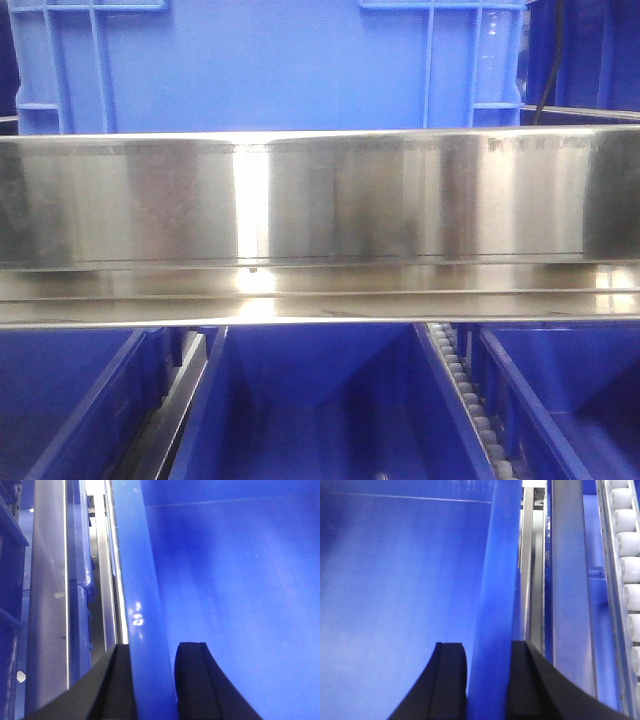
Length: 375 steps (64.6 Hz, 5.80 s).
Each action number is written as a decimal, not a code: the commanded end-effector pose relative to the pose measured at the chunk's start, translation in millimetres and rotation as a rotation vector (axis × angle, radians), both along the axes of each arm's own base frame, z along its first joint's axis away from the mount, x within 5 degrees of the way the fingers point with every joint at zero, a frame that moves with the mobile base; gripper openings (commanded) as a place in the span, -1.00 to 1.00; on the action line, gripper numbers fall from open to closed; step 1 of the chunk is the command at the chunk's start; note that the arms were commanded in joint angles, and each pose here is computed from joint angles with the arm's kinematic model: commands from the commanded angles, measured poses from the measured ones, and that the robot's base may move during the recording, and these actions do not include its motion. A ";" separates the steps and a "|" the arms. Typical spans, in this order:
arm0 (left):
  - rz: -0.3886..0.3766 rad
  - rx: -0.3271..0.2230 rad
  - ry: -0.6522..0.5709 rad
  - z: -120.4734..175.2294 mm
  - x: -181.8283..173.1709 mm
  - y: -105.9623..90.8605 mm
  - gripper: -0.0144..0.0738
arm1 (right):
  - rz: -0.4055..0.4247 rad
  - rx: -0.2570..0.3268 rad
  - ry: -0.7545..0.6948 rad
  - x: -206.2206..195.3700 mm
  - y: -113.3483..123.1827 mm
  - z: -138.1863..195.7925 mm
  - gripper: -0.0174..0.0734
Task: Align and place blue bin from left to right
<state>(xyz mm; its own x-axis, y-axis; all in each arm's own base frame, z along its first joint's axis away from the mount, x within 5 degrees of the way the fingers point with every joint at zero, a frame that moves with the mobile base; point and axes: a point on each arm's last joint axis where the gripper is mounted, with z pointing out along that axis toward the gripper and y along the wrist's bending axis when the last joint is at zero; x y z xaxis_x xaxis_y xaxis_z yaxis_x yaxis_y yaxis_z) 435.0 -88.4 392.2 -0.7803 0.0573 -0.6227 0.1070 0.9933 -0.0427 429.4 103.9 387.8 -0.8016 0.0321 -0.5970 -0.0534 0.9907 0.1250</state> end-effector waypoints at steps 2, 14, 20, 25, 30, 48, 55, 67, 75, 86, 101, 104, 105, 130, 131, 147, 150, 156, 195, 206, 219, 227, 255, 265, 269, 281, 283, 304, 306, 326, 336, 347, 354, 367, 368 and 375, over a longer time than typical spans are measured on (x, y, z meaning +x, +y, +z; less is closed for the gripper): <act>-0.023 -0.020 -0.019 6.3 -4.1 -6.5 -0.71 | 0.005 -0.005 -0.012 -0.8 -1.2 3.2 -0.79; -0.003 -0.032 -0.065 26.7 -17.3 -3.9 -0.71 | -0.001 -0.011 -0.061 -10.0 -5.1 21.5 -0.79; 0.004 -0.034 -0.097 40.0 -26.4 -1.1 -0.71 | 0.002 -0.019 -0.106 -15.7 -7.6 35.9 -0.79; 0.009 -0.031 -0.123 50.2 -33.8 1.6 -0.71 | -0.002 -0.019 -0.149 -22.2 -10.0 50.3 -0.79; 0.013 -0.023 -0.151 60.8 -41.9 3.7 -0.71 | -0.008 -0.020 -0.189 -28.2 -12.5 63.2 -0.79; -0.022 -0.026 -0.247 96.6 -77.2 -5.6 -0.71 | -0.004 0.008 -0.361 -63.1 -19.9 119.3 -0.79; -0.018 -0.054 -0.263 104.0 -86.5 -11.3 -0.71 | -0.005 0.020 -0.415 -77.1 -23.3 136.5 -0.79; -0.012 -0.054 -0.276 108.1 -91.0 -11.9 -0.71 | -0.006 0.026 -0.441 -86.6 -25.7 145.6 -0.79; 0.028 -0.029 -0.299 113.0 -94.3 -6.5 -0.71 | 0.005 0.010 -0.435 -83.1 -25.0 142.6 -0.79; 0.040 -0.018 -0.314 116.6 -96.7 -4.0 -0.71 | 0.008 0.004 -0.425 -78.6 -23.9 138.5 -0.79; 0.052 -0.022 -0.379 133.4 -103.7 0.0 -0.71 | 0.009 0.000 -0.414 -74.3 -22.8 134.4 -0.79; 0.057 -0.013 -0.384 134.1 -103.8 1.0 -0.71 | 0.010 0.000 -0.412 -73.6 -22.6 133.8 -0.79; 0.059 -0.010 -0.385 134.1 -103.8 1.4 -0.71 | 0.010 0.000 -0.412 -73.6 -22.6 133.8 -0.79; 0.062 0.000 -0.375 129.8 -98.8 0.3 -0.71 | 0.010 0.000 -0.413 -74.1 -22.7 134.3 -0.79; 0.062 0.001 -0.375 129.8 -98.7 0.4 -0.71 | 0.010 0.000 -0.413 -74.1 -22.7 134.3 -0.79; 0.063 0.003 -0.376 129.9 -98.7 0.6 -0.71 | 0.010 0.000 -0.413 -74.1 -22.7 134.3 -0.79; 0.063 0.003 -0.376 129.9 -98.7 0.6 -0.71 | 0.010 0.000 -0.413 -74.1 -22.7 134.3 -0.79; 0.063 0.003 -0.376 129.9 -98.7 0.6 -0.71 | 0.010 0.003 -0.429 -73.4 -22.5 135.5 -0.79; 0.063 0.003 -0.376 129.9 -98.7 0.6 -0.71 | 0.011 0.020 -0.515 -70.1 -21.5 142.6 -0.79; 0.063 0.003 -0.376 129.9 -98.7 0.6 -0.71 | 0.011 0.020 -0.515 -70.1 -21.5 142.6 -0.79; 0.063 0.003 -0.376 129.9 -98.7 0.6 -0.71 | 0.011 0.020 -0.515 -70.1 -21.5 142.6 -0.79; 0.063 0.003 -0.376 129.9 -98.7 0.6 -0.71 | 0.011 0.020 -0.515 -70.1 -21.5 142.6 -0.79; 0.063 0.003 -0.376 129.9 -98.7 0.6 -0.71 | 0.011 0.020 -0.515 -70.1 -21.5 142.6 -0.79; 0.063 0.003 -0.376 129.9 -98.7 0.6 -0.71 | 0.011 0.020 -0.515 -70.1 -21.5 142.6 -0.79; 0.063 0.003 -0.376 129.9 -98.7 0.6 -0.71 | 0.011 0.020 -0.515 -70.1 -21.5 142.6 -0.79; 0.063 0.003 -0.376 129.9 -98.7 0.6 -0.71 | 0.011 0.020 -0.515 -70.1 -21.5 142.6 -0.79; 0.063 0.003 -0.376 129.9 -98.7 0.6 -0.71 | 0.011 0.020 -0.515 -70.1 -21.5 142.6 -0.79; 0.063 0.003 -0.376 129.9 -98.7 0.6 -0.71 | 0.011 0.020 -0.515 -70.1 -21.5 142.6 -0.79; 0.063 0.003 -0.376 129.9 -98.7 0.6 -0.71 | 0.011 0.020 -0.515 -70.1 -21.5 142.6 -0.79; 0.063 0.003 -0.376 129.9 -98.7 0.6 -0.71 | 0.011 0.020 -0.515 -70.1 -21.5 142.6 -0.79; 0.063 0.003 -0.376 129.9 -98.7 0.6 -0.71 | 0.011 0.020 -0.515 -70.1 -21.5 142.6 -0.79; 0.063 0.003 -0.376 129.9 -98.7 0.6 -0.71 | 0.011 0.020 -0.515 -70.1 -21.5 142.6 -0.79; 0.063 0.003 -0.376 129.9 -98.7 0.6 -0.71 | 0.011 0.020 -0.515 -70.1 -21.5 142.6 -0.79; 0.063 0.003 -0.376 129.9 -98.7 0.6 -0.71 | 0.011 0.020 -0.515 -70.1 -21.5 142.6 -0.79; 0.063 0.003 -0.376 129.9 -98.7 0.6 -0.71 | 0.011 0.020 -0.515 -70.1 -21.5 142.6 -0.79; 0.063 0.003 -0.376 129.9 -98.7 0.6 -0.71 | 0.011 0.020 -0.515 -70.1 -21.5 142.6 -0.79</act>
<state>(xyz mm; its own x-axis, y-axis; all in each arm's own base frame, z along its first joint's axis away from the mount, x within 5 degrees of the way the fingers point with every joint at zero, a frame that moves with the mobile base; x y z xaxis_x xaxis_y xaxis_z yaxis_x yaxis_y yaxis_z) 344.7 -90.3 504.9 -0.5818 0.0066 -0.8133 0.0409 0.9989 -0.0211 364.6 89.0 506.1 -0.5601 0.0468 -0.8271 -0.1216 0.9829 0.1380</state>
